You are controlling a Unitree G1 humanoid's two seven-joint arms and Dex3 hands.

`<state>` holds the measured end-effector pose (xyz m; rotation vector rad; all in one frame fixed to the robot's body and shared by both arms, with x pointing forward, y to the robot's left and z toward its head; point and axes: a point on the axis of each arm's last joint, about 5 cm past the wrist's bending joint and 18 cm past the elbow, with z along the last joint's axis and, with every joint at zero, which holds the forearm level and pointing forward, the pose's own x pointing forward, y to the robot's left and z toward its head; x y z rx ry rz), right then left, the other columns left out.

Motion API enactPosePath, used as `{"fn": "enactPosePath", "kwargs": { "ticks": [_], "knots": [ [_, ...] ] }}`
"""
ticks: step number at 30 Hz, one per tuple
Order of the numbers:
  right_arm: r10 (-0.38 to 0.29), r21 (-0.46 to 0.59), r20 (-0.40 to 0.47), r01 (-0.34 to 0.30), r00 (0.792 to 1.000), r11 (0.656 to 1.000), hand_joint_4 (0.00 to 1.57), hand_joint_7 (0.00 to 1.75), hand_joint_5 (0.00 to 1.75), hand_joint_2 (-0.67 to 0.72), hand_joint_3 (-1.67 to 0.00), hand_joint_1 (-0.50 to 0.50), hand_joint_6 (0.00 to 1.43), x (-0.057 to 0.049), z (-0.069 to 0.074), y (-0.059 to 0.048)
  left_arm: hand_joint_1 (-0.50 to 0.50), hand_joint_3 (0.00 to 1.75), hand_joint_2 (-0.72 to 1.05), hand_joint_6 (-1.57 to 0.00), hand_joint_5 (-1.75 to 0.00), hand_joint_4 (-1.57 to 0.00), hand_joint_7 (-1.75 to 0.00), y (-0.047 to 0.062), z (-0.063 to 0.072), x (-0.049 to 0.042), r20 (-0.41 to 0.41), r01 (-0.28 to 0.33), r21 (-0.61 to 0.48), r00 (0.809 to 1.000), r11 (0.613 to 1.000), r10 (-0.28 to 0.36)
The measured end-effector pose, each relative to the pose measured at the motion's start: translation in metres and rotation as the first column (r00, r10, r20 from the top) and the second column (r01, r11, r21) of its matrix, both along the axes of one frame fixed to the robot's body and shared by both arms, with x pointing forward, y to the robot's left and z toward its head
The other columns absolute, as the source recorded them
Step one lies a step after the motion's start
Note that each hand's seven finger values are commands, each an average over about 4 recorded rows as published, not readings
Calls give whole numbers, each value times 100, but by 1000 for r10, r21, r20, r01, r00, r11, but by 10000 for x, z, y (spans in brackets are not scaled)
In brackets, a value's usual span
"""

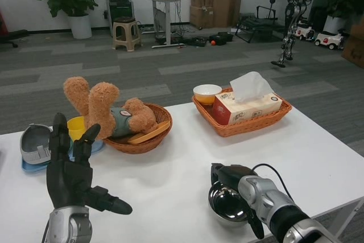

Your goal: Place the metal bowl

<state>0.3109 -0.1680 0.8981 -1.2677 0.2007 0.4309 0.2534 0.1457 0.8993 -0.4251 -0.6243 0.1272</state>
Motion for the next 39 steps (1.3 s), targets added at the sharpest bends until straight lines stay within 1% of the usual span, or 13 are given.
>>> {"fn": "enactPosePath", "kwargs": {
  "ticks": [2, 6, 9, 13, 17, 20, 22, 24, 27, 30, 32, 35, 39],
  "knots": [
    [-14, 38, 11, 13, 1000, 999, 0, 161, 0, 72, 0, -46, 0, -3, 15, -8, -50, 0, -72, 0, -92, -97, 0, 0, 0, 0, 0, 0, 0, 1000, 1000, 0],
    [-41, 127, 41, 36, 998, 991, 0, 155, 0, 72, 0, -46, 0, -19, 54, -25, -50, 0, -72, 0, -92, -97, 0, 0, -1, 0, -1, -1, -1, 1000, 1000, 1],
    [-78, 209, 75, 61, 994, 976, 0, 141, 0, 72, 0, -46, 0, -41, 97, -69, -50, 0, -72, 0, -92, -97, 0, -1, -1, 1, -1, -1, -1, 1000, 1000, 1],
    [-120, 310, 105, 82, 987, 947, 0, 94, 0, 72, 0, -46, 0, -70, 141, -127, -50, 0, -72, 0, -92, -97, 0, -1, 0, 2, -1, -1, -2, 1000, 1000, 1],
    [-167, 438, 125, 97, 978, 894, 0, 66, 0, 72, 0, -46, 0, -104, 174, -192, -50, 0, -72, 0, -92, -97, 0, 0, 0, 3, 0, -1, -2, 1000, 1000, 1],
    [-196, 544, 147, 86, 970, 835, 0, 58, 0, 72, 0, -46, 0, -121, 218, -225, -50, 2, -72, 0, -92, -97, 0, -1, 0, 3, 0, -1, -2, 1000, 1000, 1],
    [-213, 623, 158, 70, 964, 779, 0, 52, 0, 72, 0, -46, 0, -135, 244, -236, -50, 0, -72, 0, -92, -97, 0, -1, 0, 3, -1, -1, -1, 1000, 1000, 1],
    [-233, 709, 164, 49, 958, 703, 0, 47, 0, 72, 0, -46, 0, -157, 263, -251, -50, 0, -72, 0, -92, -97, 0, -1, 1, 3, 0, -1, -1, 1000, 1000, 1],
    [-263, 829, 172, 5, 949, 559, 0, 42, 0, 72, 0, -46, 0, -203, 284, -272, -50, 0, -72, 0, -92, -97, 0, 0, 1, 3, 0, -1, -1, 1000, 1000, 1],
    [-283, 899, 194, -54, 939, 435, 0, 38, 0, 72, 0, -46, 0, -247, 324, -281, -50, 0, -72, 0, -92, -97, -2, 0, 1, 3, 0, -1, -1, 1000, 1000, 1],
    [-290, 918, 218, -94, 932, 386, 0, 38, 0, 72, 0, -46, 0, -271, 359, -283, -50, 0, -72, 0, -92, -97, 0, 1, 3, 4, 1, -2, -2, 1000, 1000, 2],
    [-293, 927, 272, -168, 917, 334, 0, 40, 0, 72, 0, -46, 0, -315, 439, -278, -50, 4, -72, 0, -92, -97, -5, 6, 7, 7, 2, -5, -3, 1000, 1000, 5],
    [-293, 916, 354, -266, 888, 302, 0, 38, 0, 72, 0, -46, 0, -370, 582, -277, -50, 0, -72, 0, -92, -96, 0, 11, 10, 9, 4, -8, -4, 1000, 1000, 8]
  ]
}}
